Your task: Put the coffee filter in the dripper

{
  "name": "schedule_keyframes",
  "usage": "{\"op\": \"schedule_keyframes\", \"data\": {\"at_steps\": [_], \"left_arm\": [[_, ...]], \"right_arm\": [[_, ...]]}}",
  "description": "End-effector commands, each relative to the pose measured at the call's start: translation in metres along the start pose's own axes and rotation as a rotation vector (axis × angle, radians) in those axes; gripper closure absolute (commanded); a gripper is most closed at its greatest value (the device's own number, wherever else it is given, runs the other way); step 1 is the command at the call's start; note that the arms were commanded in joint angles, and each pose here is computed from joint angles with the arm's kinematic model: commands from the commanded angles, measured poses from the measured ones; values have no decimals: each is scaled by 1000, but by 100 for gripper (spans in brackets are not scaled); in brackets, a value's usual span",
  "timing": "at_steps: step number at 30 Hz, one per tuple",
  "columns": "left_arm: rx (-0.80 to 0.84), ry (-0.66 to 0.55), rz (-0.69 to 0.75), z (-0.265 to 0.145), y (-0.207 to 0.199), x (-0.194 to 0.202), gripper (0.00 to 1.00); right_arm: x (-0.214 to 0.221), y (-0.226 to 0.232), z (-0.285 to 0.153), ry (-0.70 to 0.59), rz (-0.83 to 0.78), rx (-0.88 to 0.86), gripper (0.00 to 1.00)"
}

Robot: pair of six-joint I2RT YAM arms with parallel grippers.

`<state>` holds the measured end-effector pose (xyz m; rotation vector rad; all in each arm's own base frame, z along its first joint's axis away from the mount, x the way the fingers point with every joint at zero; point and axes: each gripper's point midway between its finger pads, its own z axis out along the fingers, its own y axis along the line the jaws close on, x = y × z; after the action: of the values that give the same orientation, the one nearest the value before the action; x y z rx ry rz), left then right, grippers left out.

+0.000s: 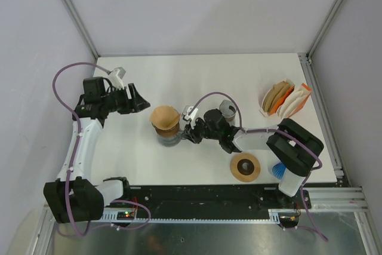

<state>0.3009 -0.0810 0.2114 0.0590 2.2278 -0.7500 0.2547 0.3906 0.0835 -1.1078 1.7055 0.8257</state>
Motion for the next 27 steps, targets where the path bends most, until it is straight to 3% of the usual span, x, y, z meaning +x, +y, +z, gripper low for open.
{"op": "schedule_keyframes", "data": {"at_steps": [1, 11, 27], "left_arm": [[16, -68, 58, -11, -7, -25, 30], [8, -89, 61, -15, -4, -32, 30], [3, -97, 61, -17, -1, -36, 29]], "right_arm": [[-15, 0, 4, -64, -38, -10, 76], [-14, -11, 7, -47, -56, 45, 85], [-18, -63, 14, -43, -61, 273, 88]]}}
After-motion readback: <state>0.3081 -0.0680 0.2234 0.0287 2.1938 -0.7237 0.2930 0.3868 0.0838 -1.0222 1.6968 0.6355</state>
